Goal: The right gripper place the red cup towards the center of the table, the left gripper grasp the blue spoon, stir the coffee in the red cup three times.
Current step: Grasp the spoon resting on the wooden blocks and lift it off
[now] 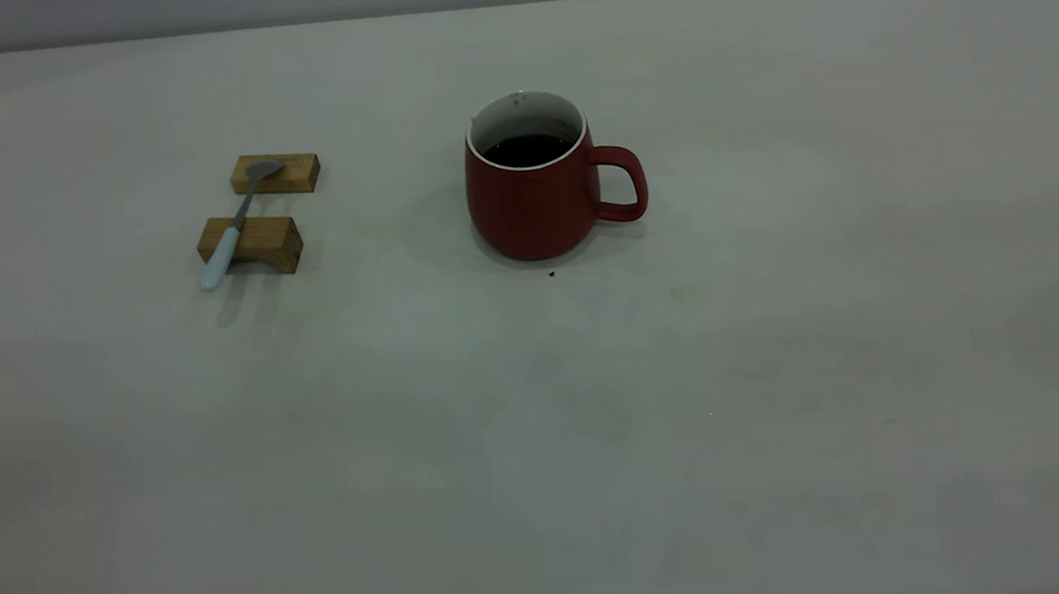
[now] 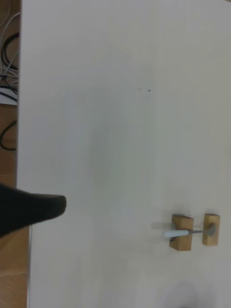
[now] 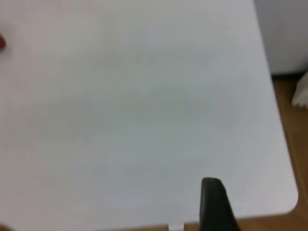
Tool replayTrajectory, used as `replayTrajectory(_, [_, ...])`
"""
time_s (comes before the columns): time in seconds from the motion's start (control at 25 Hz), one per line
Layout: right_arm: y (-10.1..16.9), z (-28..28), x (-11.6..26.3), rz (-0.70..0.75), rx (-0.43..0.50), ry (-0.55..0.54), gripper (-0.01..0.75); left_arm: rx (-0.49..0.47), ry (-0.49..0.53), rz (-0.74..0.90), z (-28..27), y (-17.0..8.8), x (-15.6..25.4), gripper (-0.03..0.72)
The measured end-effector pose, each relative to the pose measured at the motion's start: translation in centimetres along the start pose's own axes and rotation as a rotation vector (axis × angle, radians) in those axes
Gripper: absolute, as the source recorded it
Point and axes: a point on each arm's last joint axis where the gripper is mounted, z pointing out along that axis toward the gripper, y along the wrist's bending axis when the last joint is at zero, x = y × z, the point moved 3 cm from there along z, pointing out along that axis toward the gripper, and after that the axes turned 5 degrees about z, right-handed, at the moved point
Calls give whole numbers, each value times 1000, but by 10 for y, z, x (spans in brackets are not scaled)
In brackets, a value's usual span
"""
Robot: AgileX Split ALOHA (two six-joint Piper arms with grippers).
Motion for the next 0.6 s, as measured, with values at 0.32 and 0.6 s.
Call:
replayTrajectory(0.32, [-2, -13, 7, 11, -3, -110, 492, 0, 0, 0, 0, 0, 0, 585])
replayTrajectory(0.6, [-2, -13, 8, 11, -3, -109, 492, 0, 0, 0, 0, 0, 0, 585])
